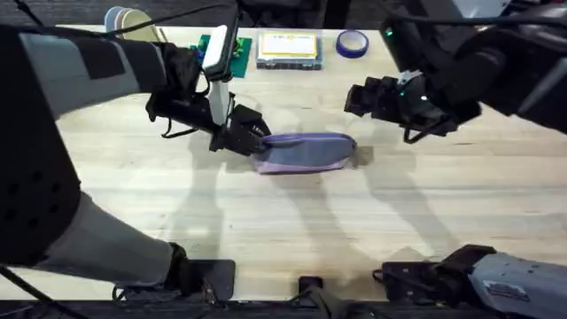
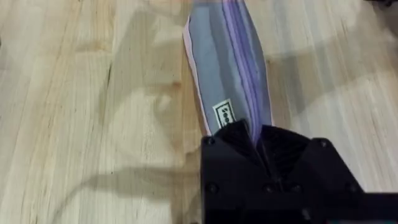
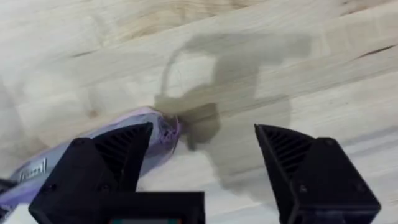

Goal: Unzip the bag, pick up the pens from the table one at a time and place them inside, then zip the bag closed.

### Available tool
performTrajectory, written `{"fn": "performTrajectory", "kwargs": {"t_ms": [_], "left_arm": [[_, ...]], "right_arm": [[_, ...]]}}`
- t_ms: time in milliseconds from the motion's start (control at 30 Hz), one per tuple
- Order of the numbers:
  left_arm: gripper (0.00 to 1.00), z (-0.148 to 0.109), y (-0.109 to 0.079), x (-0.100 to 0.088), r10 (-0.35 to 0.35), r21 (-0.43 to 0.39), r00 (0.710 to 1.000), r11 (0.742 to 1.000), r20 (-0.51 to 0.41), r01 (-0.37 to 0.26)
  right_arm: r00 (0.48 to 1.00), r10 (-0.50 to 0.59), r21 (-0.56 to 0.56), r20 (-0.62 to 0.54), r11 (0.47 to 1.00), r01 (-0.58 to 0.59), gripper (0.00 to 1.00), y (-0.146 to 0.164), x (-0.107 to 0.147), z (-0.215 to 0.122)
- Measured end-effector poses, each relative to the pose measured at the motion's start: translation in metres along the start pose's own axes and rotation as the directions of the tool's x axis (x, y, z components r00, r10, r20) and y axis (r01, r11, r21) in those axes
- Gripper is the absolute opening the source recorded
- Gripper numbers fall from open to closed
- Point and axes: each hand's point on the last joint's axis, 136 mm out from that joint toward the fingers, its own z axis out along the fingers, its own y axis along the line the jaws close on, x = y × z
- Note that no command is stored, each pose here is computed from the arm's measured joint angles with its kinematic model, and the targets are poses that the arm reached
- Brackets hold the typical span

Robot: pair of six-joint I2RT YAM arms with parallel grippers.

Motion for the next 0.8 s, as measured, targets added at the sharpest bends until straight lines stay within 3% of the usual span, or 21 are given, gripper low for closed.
{"fn": "performTrajectory", "kwargs": {"t_ms": [400,467,600,633,800], "left_arm": [[0.058,0.0,0.0,0.0,0.0,0.0,1.0,1.0,0.0,0.0],[0.235,0.0,0.0,0.001,-0.001,-0.001,1.0,1.0,-0.004,0.001],[0.878,-0.003,0.001,0.002,-0.01,-0.009,1.0,1.0,-0.003,0.01],[0.96,-0.003,0.001,0.003,-0.018,-0.008,1.0,1.0,-0.003,0.018],[0.992,-0.003,0.001,0.003,-0.019,-0.008,1.0,1.0,-0.005,0.019]], "right_arm": [[0.983,-0.179,-0.196,0.031,0.964,0.181,0.998,0.019,0.018,-0.049],[0.98,-0.196,-0.225,0.045,0.954,0.201,0.998,0.022,0.02,-0.056],[0.977,-0.201,-0.26,0.066,0.942,0.212,0.998,0.024,0.02,-0.067],[0.977,-0.202,-0.262,0.069,0.941,0.213,0.998,0.023,0.02,-0.068],[0.975,-0.209,-0.264,0.07,0.939,0.22,0.998,0.023,0.02,-0.069]]}}
